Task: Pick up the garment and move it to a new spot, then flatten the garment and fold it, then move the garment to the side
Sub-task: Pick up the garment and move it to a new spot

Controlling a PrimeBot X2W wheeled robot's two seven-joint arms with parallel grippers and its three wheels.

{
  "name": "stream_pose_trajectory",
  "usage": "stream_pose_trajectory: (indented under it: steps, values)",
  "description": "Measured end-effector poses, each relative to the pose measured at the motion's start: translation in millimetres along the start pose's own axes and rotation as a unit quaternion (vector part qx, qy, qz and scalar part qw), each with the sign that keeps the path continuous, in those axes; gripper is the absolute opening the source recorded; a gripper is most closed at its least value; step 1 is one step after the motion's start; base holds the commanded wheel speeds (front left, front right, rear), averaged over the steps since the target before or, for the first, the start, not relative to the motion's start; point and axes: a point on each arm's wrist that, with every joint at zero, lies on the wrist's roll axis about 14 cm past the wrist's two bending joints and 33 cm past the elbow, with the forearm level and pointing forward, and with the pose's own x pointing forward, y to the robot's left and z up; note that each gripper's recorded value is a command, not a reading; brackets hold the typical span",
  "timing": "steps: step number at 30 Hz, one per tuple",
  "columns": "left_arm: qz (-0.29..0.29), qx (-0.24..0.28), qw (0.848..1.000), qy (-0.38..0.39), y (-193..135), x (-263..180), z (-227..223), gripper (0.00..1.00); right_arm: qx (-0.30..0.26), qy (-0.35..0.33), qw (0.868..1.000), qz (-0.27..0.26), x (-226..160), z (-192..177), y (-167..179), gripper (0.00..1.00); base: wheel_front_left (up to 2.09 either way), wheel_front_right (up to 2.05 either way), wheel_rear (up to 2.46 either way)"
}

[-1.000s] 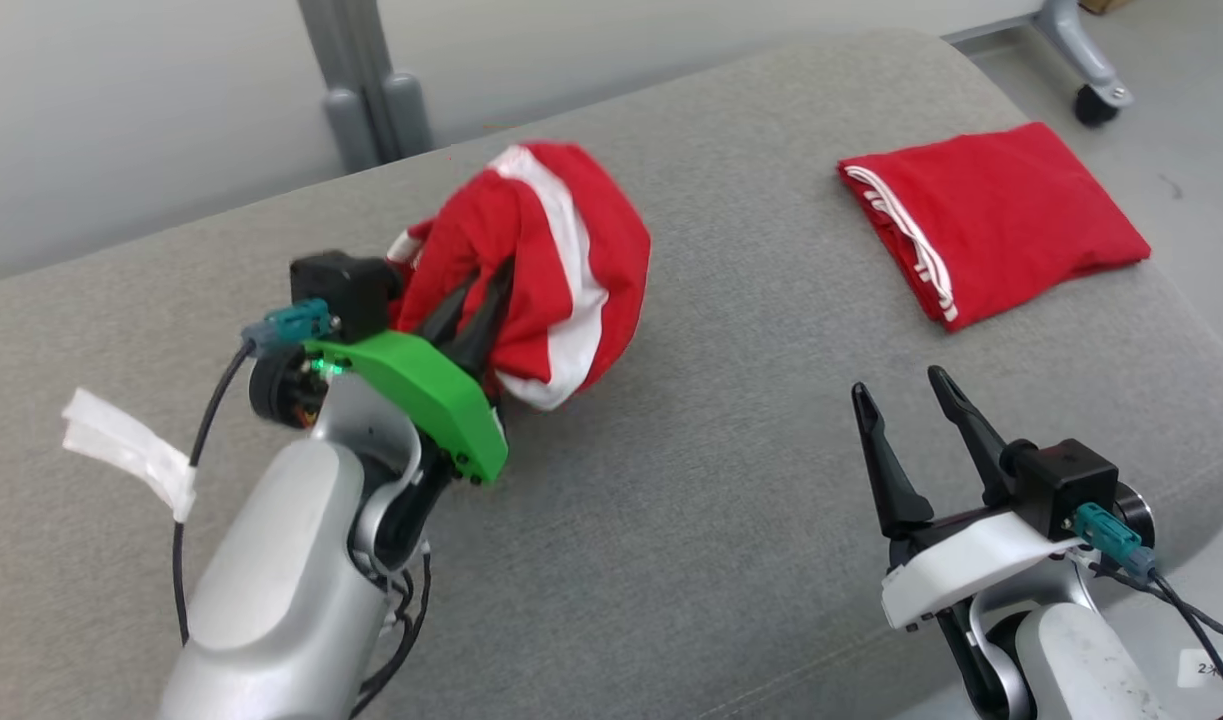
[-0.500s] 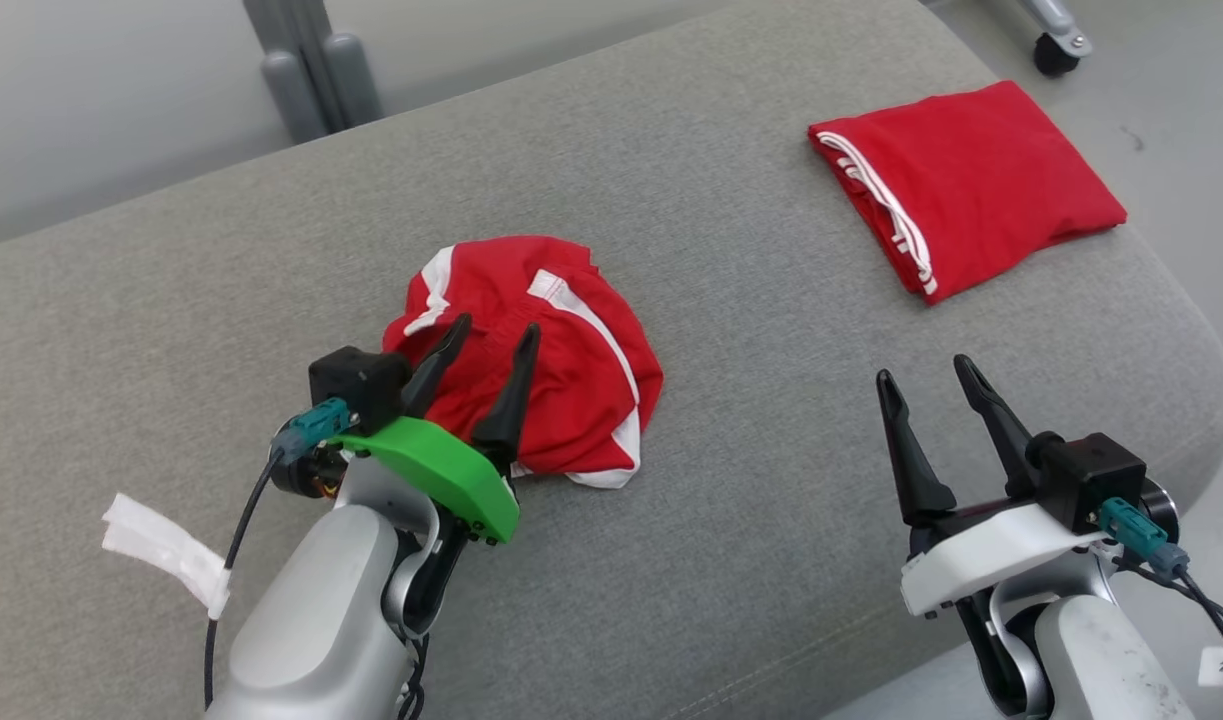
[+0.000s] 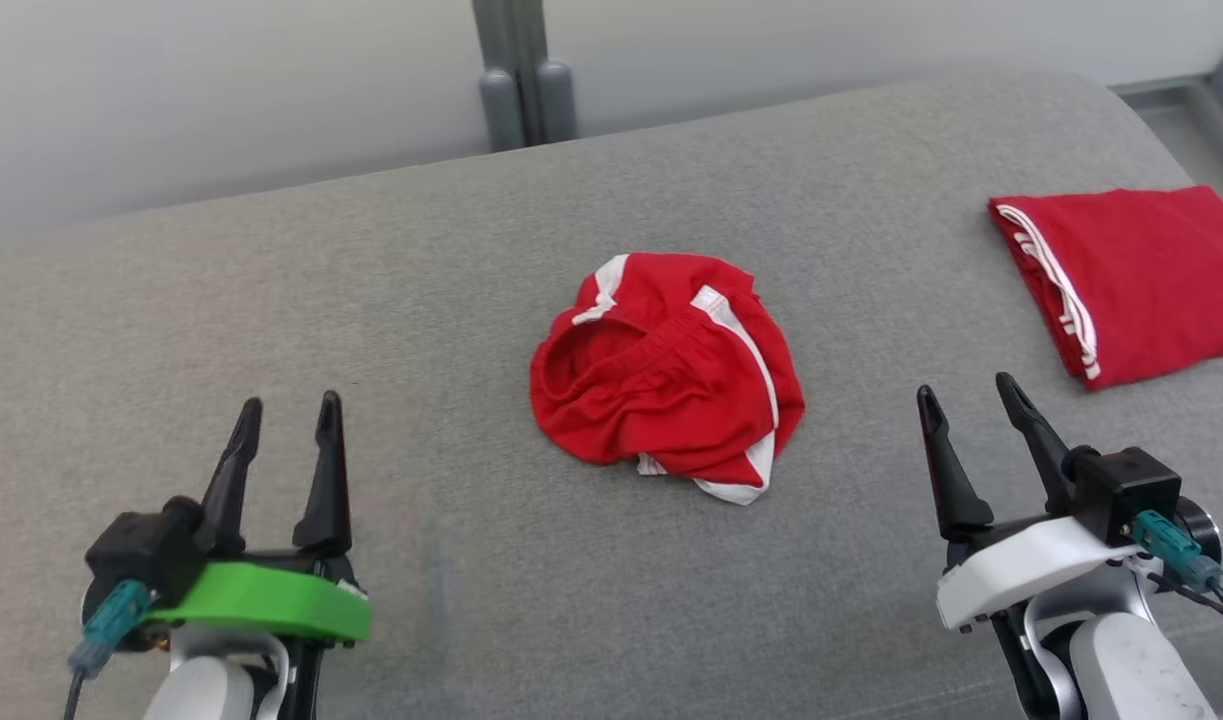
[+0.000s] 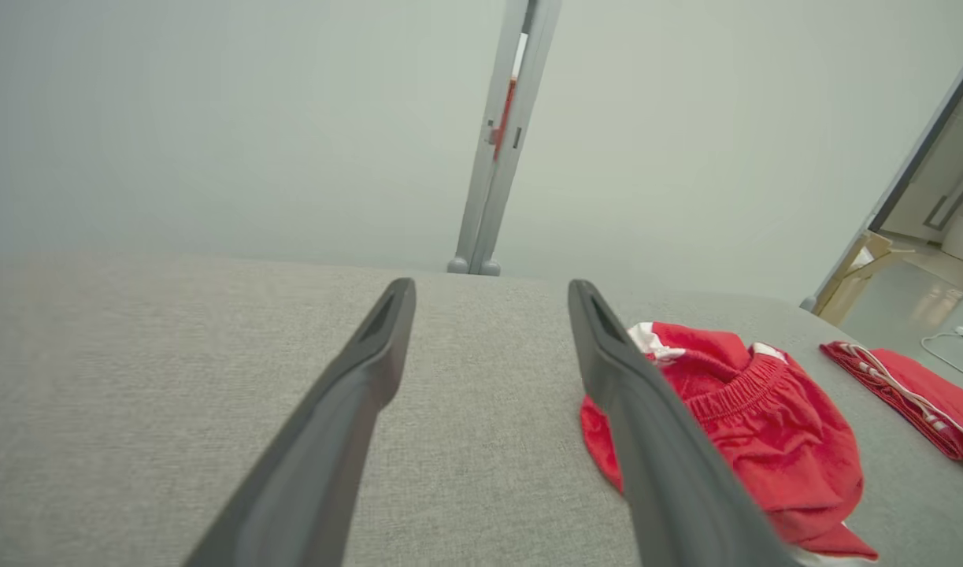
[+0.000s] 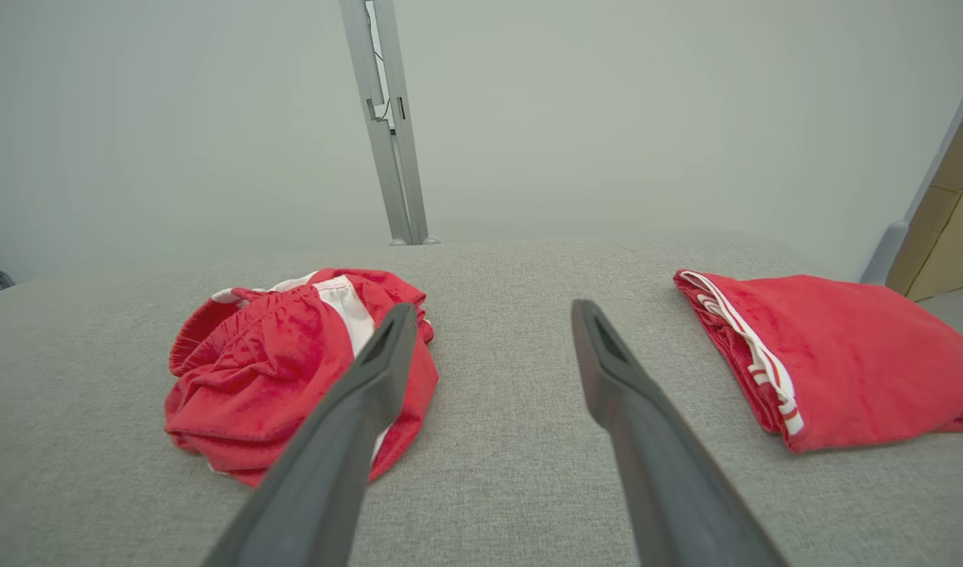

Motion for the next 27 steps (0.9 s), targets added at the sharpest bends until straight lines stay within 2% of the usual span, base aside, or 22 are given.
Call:
stream_pose_trajectory:
  steps: [6,13,19,27]
  values:
    - [0.086,0.021,0.995,-0.044,43.0,-56.0,31.8,1.0,0.006,0.003,1.0,0.029,2.9,-2.0,19.4,1.0,0.0,0.0,0.0]
    - [0.132,0.063,0.989,-0.037,68.9,-99.5,35.2,1.0,0.011,0.015,0.998,0.057,4.2,-9.5,38.0,1.0,0.0,0.0,0.0]
    - [0.157,0.065,0.985,-0.014,79.9,-122.9,20.5,1.0,0.015,0.024,0.998,0.061,-1.6,-15.4,42.8,1.0,0.0,0.0,0.0]
    - [0.157,0.056,0.986,-0.006,76.0,-121.7,12.5,1.0,0.015,0.027,0.998,0.055,-3.9,-15.6,38.6,1.0,0.0,0.0,0.0]
